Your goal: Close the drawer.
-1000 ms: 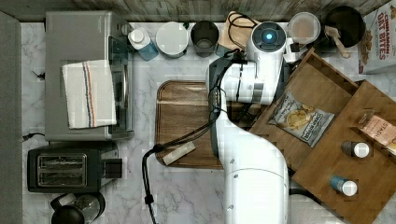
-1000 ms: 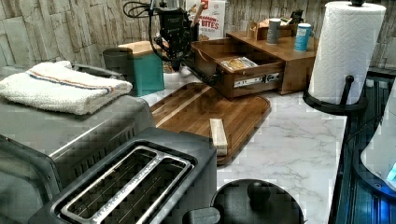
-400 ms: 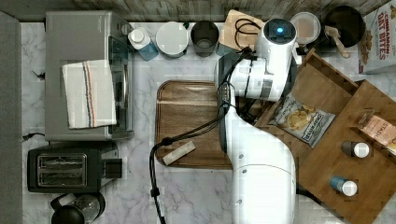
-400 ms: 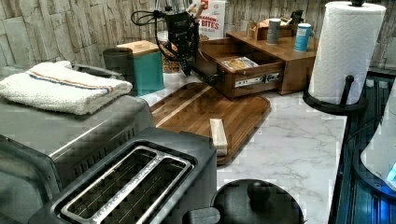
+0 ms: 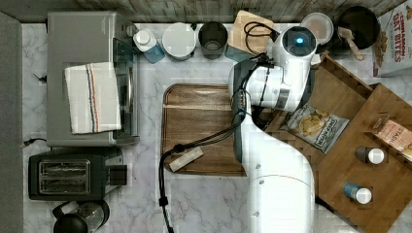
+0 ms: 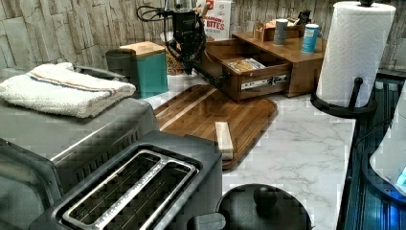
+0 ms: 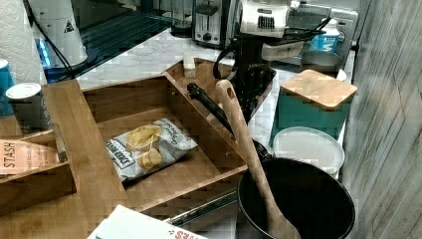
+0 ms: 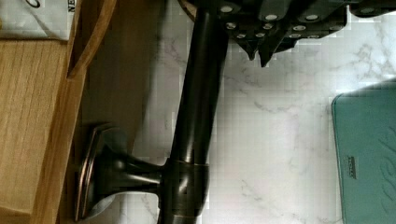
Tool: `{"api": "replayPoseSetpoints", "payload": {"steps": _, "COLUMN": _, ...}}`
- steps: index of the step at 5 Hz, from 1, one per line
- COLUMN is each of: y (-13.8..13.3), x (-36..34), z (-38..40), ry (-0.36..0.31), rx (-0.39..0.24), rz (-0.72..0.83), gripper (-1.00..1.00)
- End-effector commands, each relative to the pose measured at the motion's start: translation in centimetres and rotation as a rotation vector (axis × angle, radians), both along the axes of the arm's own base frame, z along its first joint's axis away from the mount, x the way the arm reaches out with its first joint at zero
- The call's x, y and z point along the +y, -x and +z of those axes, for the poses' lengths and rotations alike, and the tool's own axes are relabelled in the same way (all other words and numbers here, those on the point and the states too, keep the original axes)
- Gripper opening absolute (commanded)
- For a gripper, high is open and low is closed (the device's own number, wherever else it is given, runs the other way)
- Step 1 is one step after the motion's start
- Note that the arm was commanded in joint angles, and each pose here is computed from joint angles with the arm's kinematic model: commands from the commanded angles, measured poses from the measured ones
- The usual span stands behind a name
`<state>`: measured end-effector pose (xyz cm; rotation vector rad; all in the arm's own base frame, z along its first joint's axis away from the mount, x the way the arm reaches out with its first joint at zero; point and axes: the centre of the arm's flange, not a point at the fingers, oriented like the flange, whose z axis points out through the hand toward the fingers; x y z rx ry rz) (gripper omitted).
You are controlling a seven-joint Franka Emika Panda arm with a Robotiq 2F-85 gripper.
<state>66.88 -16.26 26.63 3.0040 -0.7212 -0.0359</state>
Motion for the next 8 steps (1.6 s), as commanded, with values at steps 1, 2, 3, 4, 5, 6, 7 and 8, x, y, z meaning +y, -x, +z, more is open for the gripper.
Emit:
{"api": "replayPoseSetpoints", "payload": {"steps": 1, "y": 8.0, "x": -18.2, "z": 8.0, "ry": 0.021, "rx": -0.037, "rz": 0.001, "gripper": -1.00}}
{"api": "replayPoseSetpoints", "payload": {"steps": 2, "y": 8.1, "x": -23.8, "z": 8.4, "ry": 0.026, "rx": -0.016, "rz": 0.007, "gripper": -1.00}}
{"api": "replayPoseSetpoints", "payload": {"steps": 3, "y": 10.9, "x": -26.7, "z": 6.1, "ry": 0.031, "rx": -0.041, "rz": -0.016, "gripper": -1.00}}
{"api": "replayPoseSetpoints", "payload": {"steps": 4, "y": 13.4, "x": -29.1, "z": 5.6, "ry": 0.037, "rx": 0.003, "rz": -0.053, "gripper": -1.00}}
{"api": "replayPoseSetpoints", "payload": {"steps": 5, "y": 17.6, "x": -28.4, "z": 4.1, "ry": 0.041, "rx": 0.046, "rz": -0.137, "gripper": -1.00}}
{"api": "replayPoseSetpoints", "payload": {"steps": 6, "y": 21.3, "x": -30.3, "z": 2.8, "ry": 0.067, "rx": 0.057, "rz": -0.260, "gripper": -1.00}}
{"api": "replayPoseSetpoints", "payload": {"steps": 7, "y": 23.7, "x": -31.0, "z": 3.3, "ry": 0.112, "rx": 0.134, "rz": -0.335, "gripper": -1.00}}
{"api": "replayPoseSetpoints", "payload": {"steps": 8, "y": 24.6, "x": -30.5, "z": 4.2, "ry": 0.155, "rx": 0.160, "rz": -0.349, "gripper": -1.00}}
